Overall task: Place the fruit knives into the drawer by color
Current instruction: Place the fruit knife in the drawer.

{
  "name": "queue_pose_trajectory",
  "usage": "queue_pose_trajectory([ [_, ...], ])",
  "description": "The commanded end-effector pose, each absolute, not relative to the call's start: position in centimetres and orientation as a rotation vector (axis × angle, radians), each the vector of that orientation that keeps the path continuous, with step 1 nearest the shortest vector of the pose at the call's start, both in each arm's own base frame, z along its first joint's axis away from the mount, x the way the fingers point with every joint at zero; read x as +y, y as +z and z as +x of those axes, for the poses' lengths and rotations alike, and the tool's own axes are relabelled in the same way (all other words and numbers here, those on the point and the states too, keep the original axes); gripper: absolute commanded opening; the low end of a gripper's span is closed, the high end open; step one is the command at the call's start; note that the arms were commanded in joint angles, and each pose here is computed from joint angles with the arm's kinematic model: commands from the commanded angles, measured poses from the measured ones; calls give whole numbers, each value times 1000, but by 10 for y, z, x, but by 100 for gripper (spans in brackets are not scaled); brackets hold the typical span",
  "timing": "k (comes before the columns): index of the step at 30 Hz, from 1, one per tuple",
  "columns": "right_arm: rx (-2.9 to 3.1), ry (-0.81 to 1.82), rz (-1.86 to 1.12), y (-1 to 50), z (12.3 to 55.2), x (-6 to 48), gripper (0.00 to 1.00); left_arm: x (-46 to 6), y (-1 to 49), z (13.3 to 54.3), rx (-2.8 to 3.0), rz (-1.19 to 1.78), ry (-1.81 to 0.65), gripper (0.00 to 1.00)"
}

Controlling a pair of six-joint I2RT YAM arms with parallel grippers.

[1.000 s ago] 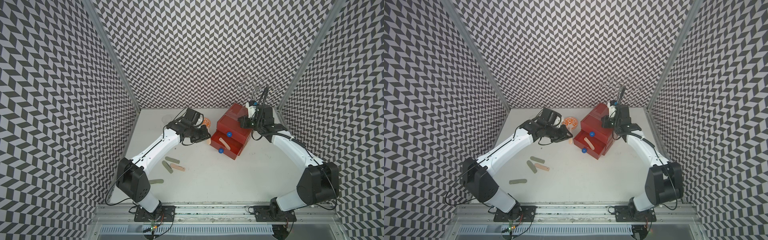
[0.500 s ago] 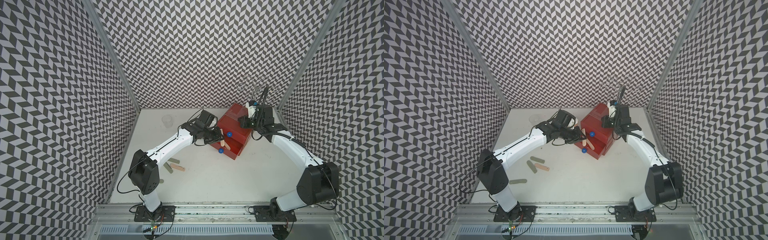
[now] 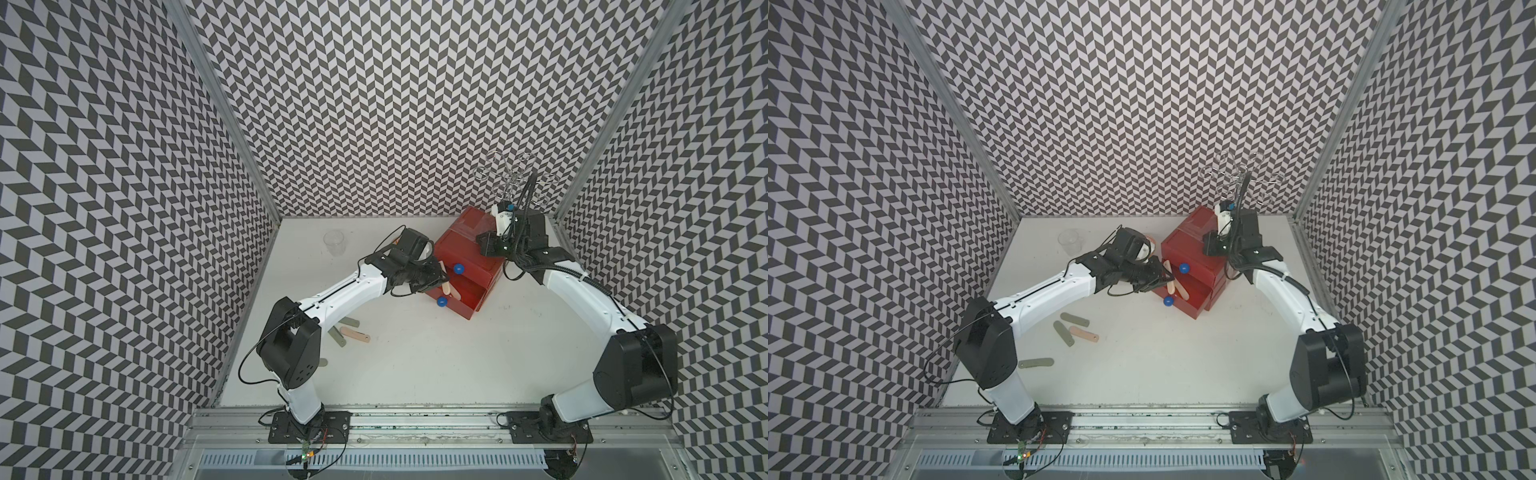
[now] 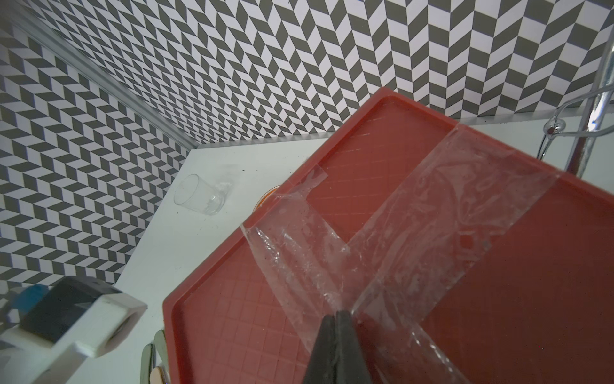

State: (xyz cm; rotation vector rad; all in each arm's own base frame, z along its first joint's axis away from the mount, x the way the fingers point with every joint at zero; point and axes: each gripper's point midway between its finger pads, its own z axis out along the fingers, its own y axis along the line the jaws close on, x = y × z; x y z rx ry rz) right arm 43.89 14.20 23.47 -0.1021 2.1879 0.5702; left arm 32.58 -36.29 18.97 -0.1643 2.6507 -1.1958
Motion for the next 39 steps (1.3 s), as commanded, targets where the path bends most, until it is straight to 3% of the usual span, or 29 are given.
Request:
queue_pose_trajectory([
  [1, 2550, 478, -37, 144, 397, 124, 1, -368, 212, 330, 2563, -180, -1261, 10],
  [39, 2554, 481, -41, 140, 395, 125, 1, -380, 175, 337, 2605, -254, -1265, 10],
])
